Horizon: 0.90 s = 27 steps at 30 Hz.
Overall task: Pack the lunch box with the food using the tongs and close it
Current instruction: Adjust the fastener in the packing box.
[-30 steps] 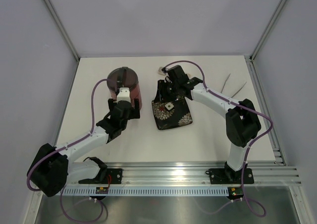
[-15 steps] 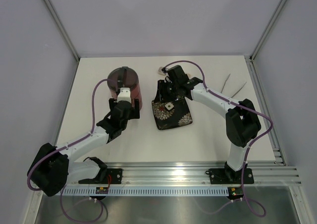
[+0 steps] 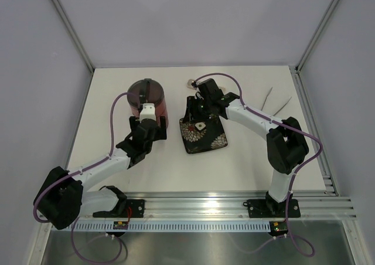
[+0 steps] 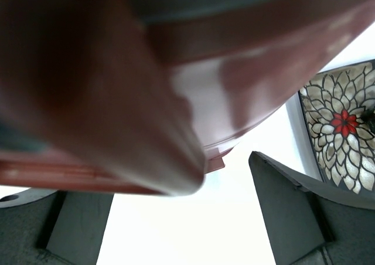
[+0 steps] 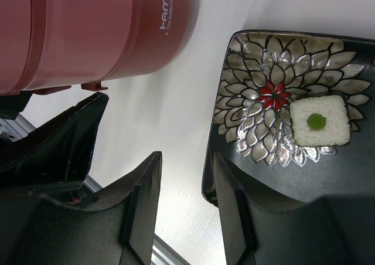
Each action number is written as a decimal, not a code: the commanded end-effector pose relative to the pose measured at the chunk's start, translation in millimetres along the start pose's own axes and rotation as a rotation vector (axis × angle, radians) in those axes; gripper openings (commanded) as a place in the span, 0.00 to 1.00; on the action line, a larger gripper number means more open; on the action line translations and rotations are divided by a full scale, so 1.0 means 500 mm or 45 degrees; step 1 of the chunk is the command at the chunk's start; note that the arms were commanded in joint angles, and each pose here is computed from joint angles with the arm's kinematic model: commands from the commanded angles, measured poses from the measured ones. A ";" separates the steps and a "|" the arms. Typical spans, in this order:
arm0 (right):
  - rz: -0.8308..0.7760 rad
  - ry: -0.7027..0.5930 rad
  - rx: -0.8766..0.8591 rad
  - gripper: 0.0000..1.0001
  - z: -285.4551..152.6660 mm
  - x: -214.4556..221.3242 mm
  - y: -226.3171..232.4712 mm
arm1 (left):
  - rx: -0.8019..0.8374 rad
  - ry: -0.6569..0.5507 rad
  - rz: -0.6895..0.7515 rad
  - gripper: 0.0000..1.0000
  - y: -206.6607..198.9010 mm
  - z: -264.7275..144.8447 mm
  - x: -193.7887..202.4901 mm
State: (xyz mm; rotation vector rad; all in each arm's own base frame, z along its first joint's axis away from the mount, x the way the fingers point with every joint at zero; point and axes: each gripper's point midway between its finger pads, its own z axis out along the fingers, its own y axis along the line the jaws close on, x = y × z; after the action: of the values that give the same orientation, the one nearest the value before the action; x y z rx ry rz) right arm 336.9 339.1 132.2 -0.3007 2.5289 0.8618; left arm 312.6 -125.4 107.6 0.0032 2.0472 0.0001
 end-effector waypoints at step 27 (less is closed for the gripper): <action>-0.043 -0.077 -0.046 0.49 -0.030 -0.027 0.031 | -0.074 0.163 0.073 0.54 0.002 0.003 0.064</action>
State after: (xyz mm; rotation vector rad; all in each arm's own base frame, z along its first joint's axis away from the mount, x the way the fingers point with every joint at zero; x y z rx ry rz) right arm 335.3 338.0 129.5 -0.2997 2.5366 0.8591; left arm 314.4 -129.1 105.8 -0.0134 2.0664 0.0543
